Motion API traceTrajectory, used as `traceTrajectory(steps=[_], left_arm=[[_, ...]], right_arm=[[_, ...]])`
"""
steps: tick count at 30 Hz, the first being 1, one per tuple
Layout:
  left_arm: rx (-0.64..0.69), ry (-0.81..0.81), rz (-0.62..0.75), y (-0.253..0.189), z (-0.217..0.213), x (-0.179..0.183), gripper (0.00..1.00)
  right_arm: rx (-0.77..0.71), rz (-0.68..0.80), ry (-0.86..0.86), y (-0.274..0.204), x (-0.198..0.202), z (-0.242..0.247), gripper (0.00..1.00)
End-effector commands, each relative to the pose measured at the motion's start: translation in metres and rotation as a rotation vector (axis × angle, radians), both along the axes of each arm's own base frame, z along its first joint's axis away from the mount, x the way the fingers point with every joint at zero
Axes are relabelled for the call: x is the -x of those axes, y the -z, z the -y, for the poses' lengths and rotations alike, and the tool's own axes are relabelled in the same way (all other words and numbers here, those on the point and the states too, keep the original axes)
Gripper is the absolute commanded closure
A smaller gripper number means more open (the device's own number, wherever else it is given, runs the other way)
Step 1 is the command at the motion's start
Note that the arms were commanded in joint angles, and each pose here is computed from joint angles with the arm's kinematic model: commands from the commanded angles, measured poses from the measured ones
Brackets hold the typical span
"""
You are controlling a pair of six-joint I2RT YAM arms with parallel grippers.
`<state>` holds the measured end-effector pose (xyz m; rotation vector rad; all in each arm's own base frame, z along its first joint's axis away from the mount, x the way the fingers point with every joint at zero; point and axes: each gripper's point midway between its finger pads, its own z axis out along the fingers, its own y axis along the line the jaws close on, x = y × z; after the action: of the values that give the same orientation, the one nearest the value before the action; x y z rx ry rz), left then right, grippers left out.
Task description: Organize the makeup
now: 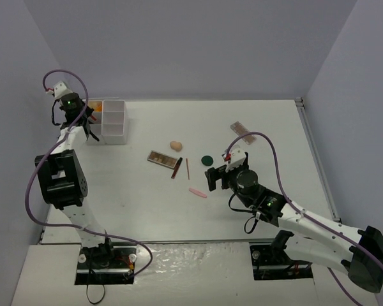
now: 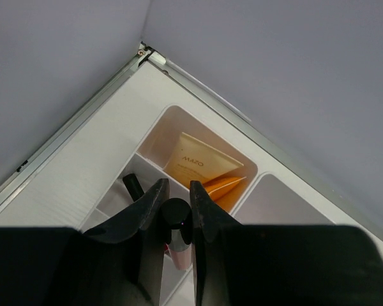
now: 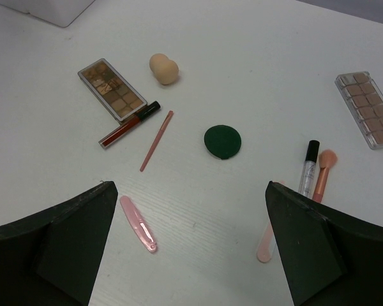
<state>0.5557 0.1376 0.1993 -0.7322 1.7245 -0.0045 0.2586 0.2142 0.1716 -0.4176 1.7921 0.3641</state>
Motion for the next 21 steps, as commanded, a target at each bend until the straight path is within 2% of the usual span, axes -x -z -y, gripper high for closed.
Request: traceTrajectory(steps=[1, 5, 9, 10, 12, 16, 21], left_arm=[[-0.045, -0.031, 0.197, -0.057, -0.017, -0.026, 0.97], [-0.047, -0.035, 0.206, -0.048, -0.021, -0.034, 0.96], [-0.023, -0.042, 0.171, -0.026, -0.026, -0.039, 0.89], [-0.021, -0.041, 0.162, -0.023, -0.027, -0.039, 0.84], [-0.016, -0.04, 0.148, -0.016, -0.029, -0.039, 0.69], [-0.016, -0.028, 0.132, -0.012, -0.027, -0.032, 0.47], [-0.022, 0.007, 0.137, -0.031, -0.018, -0.015, 0.25]], right_arm=[[-0.053, 0.042, 0.011, -0.015, -0.006, -0.003, 0.01], [-0.037, 0.031, 0.015, -0.01, -0.008, -0.004, 0.01], [-0.012, 0.008, 0.017, -0.002, -0.01, -0.004, 0.01], [-0.006, 0.001, 0.016, 0.0, -0.01, -0.005, 0.01], [0.001, -0.01, 0.02, 0.0, -0.011, -0.006, 0.01], [0.015, -0.047, 0.027, 0.006, -0.012, -0.008, 0.02], [0.051, -0.11, 0.028, 0.015, -0.016, -0.018, 0.06]])
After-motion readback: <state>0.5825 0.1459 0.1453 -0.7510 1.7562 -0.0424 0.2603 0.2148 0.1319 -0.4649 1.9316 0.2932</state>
